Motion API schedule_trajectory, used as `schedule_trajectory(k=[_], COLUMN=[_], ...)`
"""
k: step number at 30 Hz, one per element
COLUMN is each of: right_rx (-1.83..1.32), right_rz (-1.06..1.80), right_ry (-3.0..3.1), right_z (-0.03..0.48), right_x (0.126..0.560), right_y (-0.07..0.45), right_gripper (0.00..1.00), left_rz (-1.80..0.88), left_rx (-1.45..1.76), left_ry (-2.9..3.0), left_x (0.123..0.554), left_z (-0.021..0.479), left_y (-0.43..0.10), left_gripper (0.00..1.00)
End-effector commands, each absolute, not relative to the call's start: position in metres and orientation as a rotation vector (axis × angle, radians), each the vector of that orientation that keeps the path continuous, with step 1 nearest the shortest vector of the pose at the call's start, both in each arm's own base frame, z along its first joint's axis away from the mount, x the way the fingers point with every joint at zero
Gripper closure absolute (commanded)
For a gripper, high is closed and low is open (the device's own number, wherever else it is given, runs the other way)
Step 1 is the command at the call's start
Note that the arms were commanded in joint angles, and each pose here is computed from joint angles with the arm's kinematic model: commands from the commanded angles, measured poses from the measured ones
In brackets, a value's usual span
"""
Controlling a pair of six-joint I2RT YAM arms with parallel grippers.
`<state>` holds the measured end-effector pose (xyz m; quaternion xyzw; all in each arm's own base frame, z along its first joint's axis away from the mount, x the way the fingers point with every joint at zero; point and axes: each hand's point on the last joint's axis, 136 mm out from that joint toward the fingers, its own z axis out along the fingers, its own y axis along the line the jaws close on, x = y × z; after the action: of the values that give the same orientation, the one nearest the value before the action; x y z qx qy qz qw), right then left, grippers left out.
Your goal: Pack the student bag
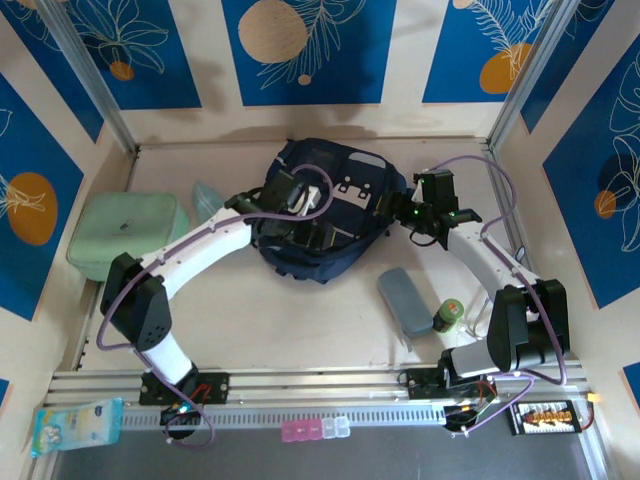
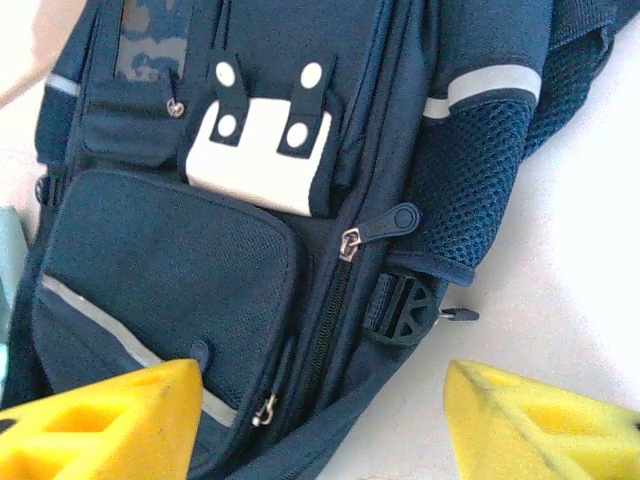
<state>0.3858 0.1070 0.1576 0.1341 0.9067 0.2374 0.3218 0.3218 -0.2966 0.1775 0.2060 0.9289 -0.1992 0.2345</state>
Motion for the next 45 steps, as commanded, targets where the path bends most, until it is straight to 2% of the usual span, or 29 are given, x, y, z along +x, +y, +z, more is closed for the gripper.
schedule_trajectory(k=[1, 5, 9, 19, 24, 26, 29, 35, 41, 43, 45], right_rx=[0.367, 0.405, 0.431, 0.468, 0.458, 0.456, 0.48, 0.523, 0.54, 0.547, 0.547], right_rz=[0.657, 0.643, 0.621, 0.661, 0.687, 0.685, 0.702, 0.724, 0.747, 0.757, 0.765], right_ry=[2.312, 2.295, 2.29, 2.289, 2.295, 2.298, 2.304, 2.283, 2.296, 2.299, 2.301], right_z=[0.171, 0.173, 0.172, 0.17, 0.174, 0.174, 0.173, 0.176, 0.171, 0.17, 0.17], right_x=[0.386, 0.381, 0.377, 0.374, 0.377, 0.378, 0.376, 0.376, 0.378, 0.379, 0.38], right_y=[0.104, 0.092, 0.081, 0.074, 0.079, 0.081, 0.083, 0.079, 0.082, 0.082, 0.083], right_gripper=[0.19, 0.08, 0.03, 0.03, 0.05, 0.06, 0.08, 0.09, 0.1, 0.1, 0.1], left_rz=[-0.37, -0.3, -0.234, 0.035, 0.053, 0.05, 0.004, -0.032, -0.01, 0.006, 0.025], left_rx=[0.975, 1.257, 1.514, 1.775, 1.789, 1.748, 1.704, 1.772, 1.8, 1.789, 1.762], left_ry=[2.406, 2.243, 2.218, 2.205, 2.15, 2.119, 2.136, 2.183, 2.201, 2.19, 2.166], left_x=[0.332, 0.345, 0.342, 0.363, 0.376, 0.386, 0.391, 0.38, 0.381, 0.386, 0.393], left_z=[0.178, 0.17, 0.151, 0.102, 0.099, 0.104, 0.11, 0.093, 0.081, 0.081, 0.087], left_y=[-0.3, -0.313, -0.313, -0.296, -0.303, -0.312, -0.322, -0.32, -0.318, -0.319, -0.322], left_gripper=[0.0, 0.0, 0.03, 0.1, 0.19, 0.3, 0.36, 0.38, 0.33, 0.4, 0.52])
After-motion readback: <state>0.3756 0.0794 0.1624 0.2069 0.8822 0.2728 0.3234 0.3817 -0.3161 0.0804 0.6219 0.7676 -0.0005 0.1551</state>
